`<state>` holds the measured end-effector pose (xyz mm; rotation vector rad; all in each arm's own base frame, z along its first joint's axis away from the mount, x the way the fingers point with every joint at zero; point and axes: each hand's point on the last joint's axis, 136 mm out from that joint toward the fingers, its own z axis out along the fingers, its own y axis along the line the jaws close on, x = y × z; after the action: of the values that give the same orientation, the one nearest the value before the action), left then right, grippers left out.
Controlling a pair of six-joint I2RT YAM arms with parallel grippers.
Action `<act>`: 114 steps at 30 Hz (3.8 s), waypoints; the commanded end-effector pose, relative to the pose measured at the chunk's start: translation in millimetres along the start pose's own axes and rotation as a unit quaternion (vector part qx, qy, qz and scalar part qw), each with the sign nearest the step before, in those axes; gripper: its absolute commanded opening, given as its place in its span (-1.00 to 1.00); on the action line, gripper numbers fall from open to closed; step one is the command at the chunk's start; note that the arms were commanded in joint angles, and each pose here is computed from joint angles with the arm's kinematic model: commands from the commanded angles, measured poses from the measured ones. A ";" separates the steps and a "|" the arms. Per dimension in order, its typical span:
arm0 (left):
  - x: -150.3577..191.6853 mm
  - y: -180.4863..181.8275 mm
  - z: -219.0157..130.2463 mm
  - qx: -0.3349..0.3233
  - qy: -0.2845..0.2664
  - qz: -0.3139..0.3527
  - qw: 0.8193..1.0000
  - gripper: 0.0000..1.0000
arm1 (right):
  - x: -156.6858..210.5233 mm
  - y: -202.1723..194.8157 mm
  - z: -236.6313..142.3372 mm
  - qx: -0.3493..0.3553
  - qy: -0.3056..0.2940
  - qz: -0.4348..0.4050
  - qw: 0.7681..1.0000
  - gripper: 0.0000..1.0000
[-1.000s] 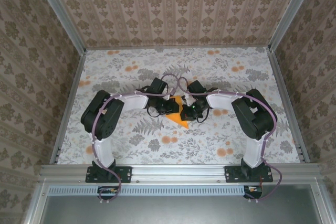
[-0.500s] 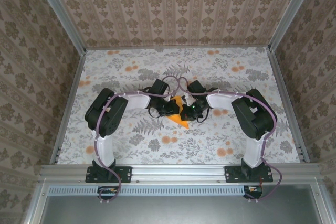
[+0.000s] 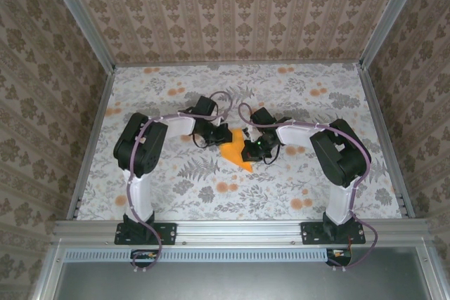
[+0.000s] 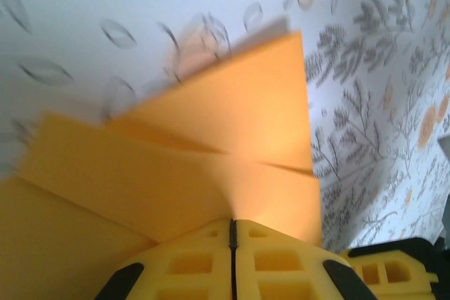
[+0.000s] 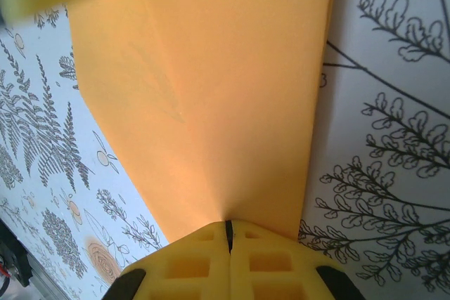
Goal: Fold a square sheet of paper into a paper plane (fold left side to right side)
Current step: Fourth fold the wing at the center of the table, then turn over the paper at the center of the table.
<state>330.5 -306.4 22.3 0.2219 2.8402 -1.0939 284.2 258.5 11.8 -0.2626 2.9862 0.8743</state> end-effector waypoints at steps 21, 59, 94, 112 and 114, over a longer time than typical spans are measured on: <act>-13.9 -11.4 -101.5 0.014 -0.119 0.005 0.993 -0.06 | -33.5 5.0 -93.9 0.024 -0.213 -0.040 0.976 0.26; -72.4 -119.7 -156.0 0.156 -0.191 0.110 0.963 -0.99 | -45.0 39.9 -152.8 -0.243 -0.254 -0.028 0.936 1.00; -61.5 -176.1 -215.3 0.233 -0.222 0.143 0.936 -1.00 | -82.3 139.2 -186.4 -0.429 -0.250 -0.123 0.859 -0.07; -57.7 -136.6 -216.6 0.151 -0.231 0.130 0.952 -0.03 | -69.8 113.8 -173.0 -0.325 -0.251 -0.127 0.903 -0.88; -54.4 -116.7 -224.6 0.109 -0.245 0.121 0.956 0.12 | -64.4 104.1 -170.4 -0.271 -0.252 -0.135 0.919 -0.88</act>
<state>362.3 -276.1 271.3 0.2847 2.1759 -1.3618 340.4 273.9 221.3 -0.3217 2.0501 1.6386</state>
